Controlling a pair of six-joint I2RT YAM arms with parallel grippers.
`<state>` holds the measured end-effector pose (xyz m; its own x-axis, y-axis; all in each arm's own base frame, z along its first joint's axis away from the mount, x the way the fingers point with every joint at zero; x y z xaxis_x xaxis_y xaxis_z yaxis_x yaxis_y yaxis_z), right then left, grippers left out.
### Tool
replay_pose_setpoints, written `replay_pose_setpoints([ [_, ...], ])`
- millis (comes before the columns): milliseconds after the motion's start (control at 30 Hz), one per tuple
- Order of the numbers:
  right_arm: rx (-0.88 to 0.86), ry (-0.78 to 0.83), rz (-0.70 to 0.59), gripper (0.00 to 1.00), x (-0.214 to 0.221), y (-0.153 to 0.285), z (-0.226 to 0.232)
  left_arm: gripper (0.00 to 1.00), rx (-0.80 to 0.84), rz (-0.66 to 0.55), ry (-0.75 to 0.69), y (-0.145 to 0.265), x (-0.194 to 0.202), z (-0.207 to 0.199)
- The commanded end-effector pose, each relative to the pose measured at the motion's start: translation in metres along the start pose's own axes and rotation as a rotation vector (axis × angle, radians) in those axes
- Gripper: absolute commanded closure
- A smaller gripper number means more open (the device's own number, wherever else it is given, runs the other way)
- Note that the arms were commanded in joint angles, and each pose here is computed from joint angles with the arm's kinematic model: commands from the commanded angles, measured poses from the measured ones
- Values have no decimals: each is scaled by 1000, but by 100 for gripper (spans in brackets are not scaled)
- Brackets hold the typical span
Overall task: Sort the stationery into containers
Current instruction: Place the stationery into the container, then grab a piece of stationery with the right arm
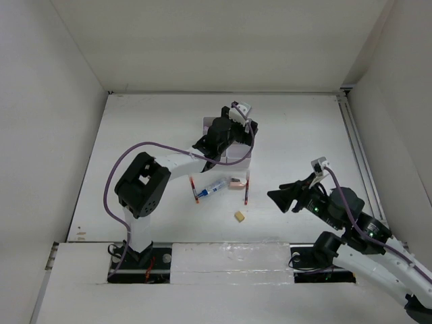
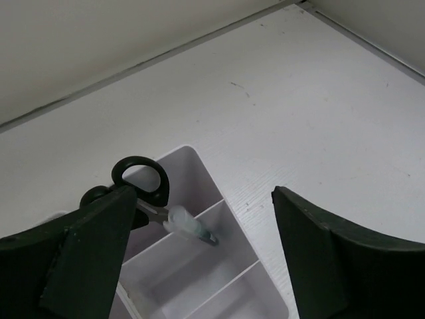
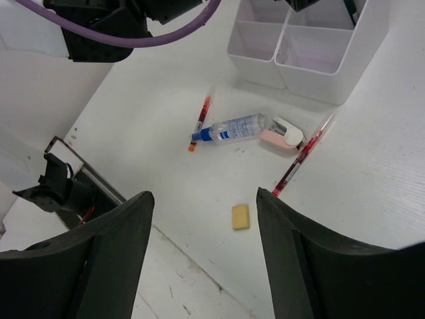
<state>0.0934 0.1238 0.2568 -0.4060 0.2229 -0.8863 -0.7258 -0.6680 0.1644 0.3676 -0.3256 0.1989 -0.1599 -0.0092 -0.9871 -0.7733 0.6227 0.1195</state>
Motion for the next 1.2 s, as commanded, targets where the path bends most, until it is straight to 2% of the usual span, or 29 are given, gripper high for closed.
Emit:
replay_pose_setpoints([
  [0, -3, 7, -20, 30, -7, -5, 4, 18, -9, -105, 20, 9, -31, -3],
  [67, 56, 1, -7, 26, -4, -10, -2, 0, -24, -135, 44, 16, -43, -7],
  [133, 143, -15, 37, 21, -1, -21, -7, 0, -18, -168, 67, 28, -65, -9],
  [200, 219, -18, 92, 21, 4, -33, -11, 0, -26, -170, 114, 39, -77, -11],
  [233, 276, -11, 159, 21, 9, -47, -14, 0, -33, -185, 139, 44, -88, -12],
  [300, 370, -30, 197, 21, 15, -62, -19, 0, -76, -231, 198, 64, -117, -10],
  [367, 462, -48, 258, 24, 26, -80, -25, 0, -123, -212, 284, 79, -128, -9],
  [400, 510, -49, 255, 26, 27, -85, -29, 0, -162, -254, 319, 95, -147, -7],
  [433, 540, -56, 261, 26, 29, -91, -31, 0, -183, -220, 331, 104, -146, -5],
  [500, 573, -64, 298, 29, 41, -104, -32, 0, -224, -247, 397, 127, -162, -3],
  [533, 605, -63, 302, 32, 44, -107, -35, 0, -248, -210, 403, 136, -158, -1],
  [633, 631, -73, 310, 49, 54, -125, -38, 0, -316, -209, 496, 164, -163, 3],
  [667, 626, -84, 314, 51, 55, -130, -37, 0, -346, -167, 507, 170, -152, 5],
  [733, 622, -77, 349, 54, 66, -142, -36, 0, -362, -178, 540, 186, -153, 9],
  [1033, 673, -45, 427, 55, 91, -177, -34, 0, -409, -46, 561, 209, -112, 14],
  [1167, 687, -39, 469, 57, 107, -187, -35, 0, -405, -32, 560, 215, -110, 14],
])
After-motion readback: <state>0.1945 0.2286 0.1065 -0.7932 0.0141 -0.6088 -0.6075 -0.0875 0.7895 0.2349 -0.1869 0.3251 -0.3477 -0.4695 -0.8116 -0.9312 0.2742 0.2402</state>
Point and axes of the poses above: each gripper's point midway between its finger pads, its own y axis back along the fingers, its own z axis along the line the jaws close on, x = y × z, the point moved 8 cm from there along y, back along the fingers, and after that the axes turned 4 degrees about y, right-handed, at the moved point
